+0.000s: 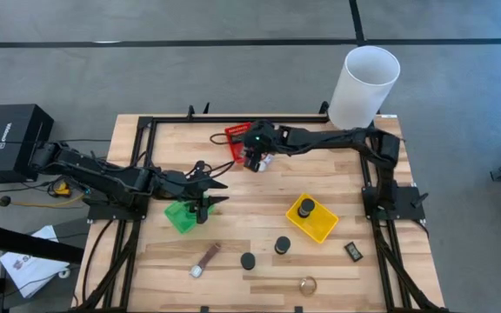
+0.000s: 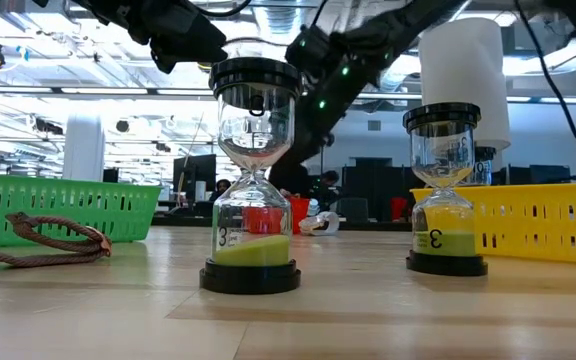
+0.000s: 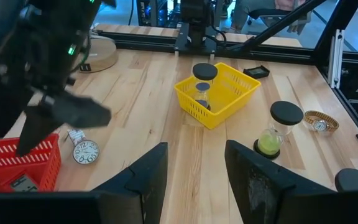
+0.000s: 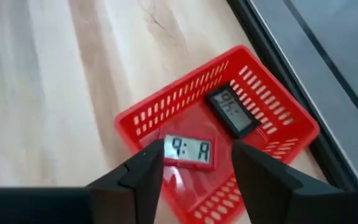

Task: Pick & Place Office items
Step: Put the top green hourglass into the yellow bin

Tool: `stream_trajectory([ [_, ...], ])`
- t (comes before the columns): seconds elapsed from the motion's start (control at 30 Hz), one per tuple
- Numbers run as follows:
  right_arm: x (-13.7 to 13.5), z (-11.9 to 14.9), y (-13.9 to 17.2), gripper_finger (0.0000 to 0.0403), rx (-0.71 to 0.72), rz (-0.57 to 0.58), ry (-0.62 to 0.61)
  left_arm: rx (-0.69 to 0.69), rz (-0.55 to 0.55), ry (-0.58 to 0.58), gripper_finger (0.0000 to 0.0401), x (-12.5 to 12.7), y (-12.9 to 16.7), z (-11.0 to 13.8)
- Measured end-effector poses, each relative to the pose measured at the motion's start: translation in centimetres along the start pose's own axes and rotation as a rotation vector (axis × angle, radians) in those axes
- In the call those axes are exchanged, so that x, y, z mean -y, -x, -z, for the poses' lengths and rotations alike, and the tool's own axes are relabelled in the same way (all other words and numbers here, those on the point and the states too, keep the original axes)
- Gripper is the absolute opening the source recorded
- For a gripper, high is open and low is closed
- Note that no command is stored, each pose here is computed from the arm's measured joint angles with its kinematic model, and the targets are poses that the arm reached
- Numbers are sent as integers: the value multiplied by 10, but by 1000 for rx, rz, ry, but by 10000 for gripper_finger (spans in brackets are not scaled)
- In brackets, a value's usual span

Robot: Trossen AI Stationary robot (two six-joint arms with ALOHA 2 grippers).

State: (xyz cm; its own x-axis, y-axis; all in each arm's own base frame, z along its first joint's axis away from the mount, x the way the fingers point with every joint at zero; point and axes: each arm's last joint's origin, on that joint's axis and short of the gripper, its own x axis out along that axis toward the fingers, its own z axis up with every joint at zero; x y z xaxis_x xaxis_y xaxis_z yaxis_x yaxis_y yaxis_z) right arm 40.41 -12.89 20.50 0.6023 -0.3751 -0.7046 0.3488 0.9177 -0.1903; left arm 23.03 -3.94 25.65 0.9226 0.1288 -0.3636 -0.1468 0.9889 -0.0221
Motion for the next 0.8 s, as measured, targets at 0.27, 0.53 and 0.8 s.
stream_trajectory([
  [0.27,-19,-9,61,165,-39,-56,71,0,1,0,155,0,0,0],
  [0.53,-42,0,142,164,-129,-140,217,-2,5,11,155,0,0,0],
  [0.8,-77,14,211,164,-87,-262,397,-1,4,44,155,0,0,0],
])
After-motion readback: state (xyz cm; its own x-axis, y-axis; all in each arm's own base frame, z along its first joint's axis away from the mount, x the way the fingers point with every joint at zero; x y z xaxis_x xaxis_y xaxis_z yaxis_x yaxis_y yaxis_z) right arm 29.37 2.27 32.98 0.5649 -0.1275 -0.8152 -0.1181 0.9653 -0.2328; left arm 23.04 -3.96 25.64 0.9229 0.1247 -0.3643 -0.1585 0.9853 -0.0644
